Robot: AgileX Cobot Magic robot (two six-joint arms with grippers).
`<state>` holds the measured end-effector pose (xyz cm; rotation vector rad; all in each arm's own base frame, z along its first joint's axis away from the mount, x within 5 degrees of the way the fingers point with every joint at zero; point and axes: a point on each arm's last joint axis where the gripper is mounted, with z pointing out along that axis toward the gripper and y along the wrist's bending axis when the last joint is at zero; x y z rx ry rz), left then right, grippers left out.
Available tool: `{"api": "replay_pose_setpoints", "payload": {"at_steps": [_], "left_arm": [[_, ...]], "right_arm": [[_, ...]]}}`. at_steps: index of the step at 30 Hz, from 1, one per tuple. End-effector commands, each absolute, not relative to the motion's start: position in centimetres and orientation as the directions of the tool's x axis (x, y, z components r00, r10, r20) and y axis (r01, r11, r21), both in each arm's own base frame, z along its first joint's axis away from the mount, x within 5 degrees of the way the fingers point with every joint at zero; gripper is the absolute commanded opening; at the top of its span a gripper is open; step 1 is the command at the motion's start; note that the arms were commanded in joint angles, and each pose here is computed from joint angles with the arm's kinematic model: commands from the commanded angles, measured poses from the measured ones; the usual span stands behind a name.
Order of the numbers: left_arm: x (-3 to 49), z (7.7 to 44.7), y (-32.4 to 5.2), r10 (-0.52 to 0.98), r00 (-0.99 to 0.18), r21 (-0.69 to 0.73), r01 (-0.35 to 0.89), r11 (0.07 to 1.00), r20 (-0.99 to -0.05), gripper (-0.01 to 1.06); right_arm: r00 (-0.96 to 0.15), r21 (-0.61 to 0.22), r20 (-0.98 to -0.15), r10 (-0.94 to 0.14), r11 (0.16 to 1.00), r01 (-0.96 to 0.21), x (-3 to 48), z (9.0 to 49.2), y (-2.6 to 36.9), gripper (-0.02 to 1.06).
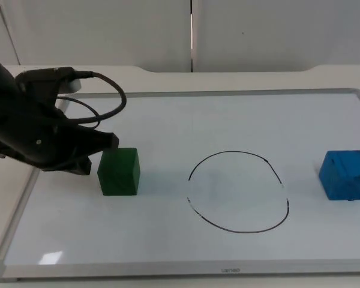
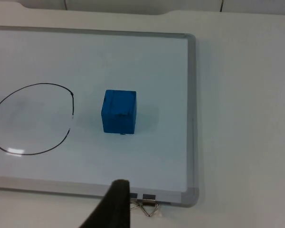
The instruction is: Push the two cubes into the marked area.
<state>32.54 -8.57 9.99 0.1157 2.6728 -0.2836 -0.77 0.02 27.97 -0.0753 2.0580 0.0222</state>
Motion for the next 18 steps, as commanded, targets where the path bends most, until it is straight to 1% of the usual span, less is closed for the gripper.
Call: {"api": "replay_pose_setpoints", "payload": {"at_steps": [1, 6, 18], "left_arm": [[32.7, 9.7, -8.7, 0.033, -0.895, -0.177, 0.124, 0.976, -0.444, 0.0], [32.6, 9.2, -8.8, 0.036, -0.902, -0.176, 0.123, 0.977, -0.43, 0.0], [32.3, 9.2, -10.3, 0.075, -0.894, -0.169, 0.164, 0.972, -0.441, 0.0]], "right_arm": [[-0.457, -0.011, -0.889, -0.037, 0.998, -0.06, -0.7, 28.0, 0.1, 1.05], [-0.457, -0.011, -0.889, -0.037, 0.998, -0.06, -0.7, 28.0, 0.1, 1.05], [-0.457, -0.011, -0.889, -0.037, 0.998, -0.06, -0.7, 28.0, 0.1, 1.05]]}}
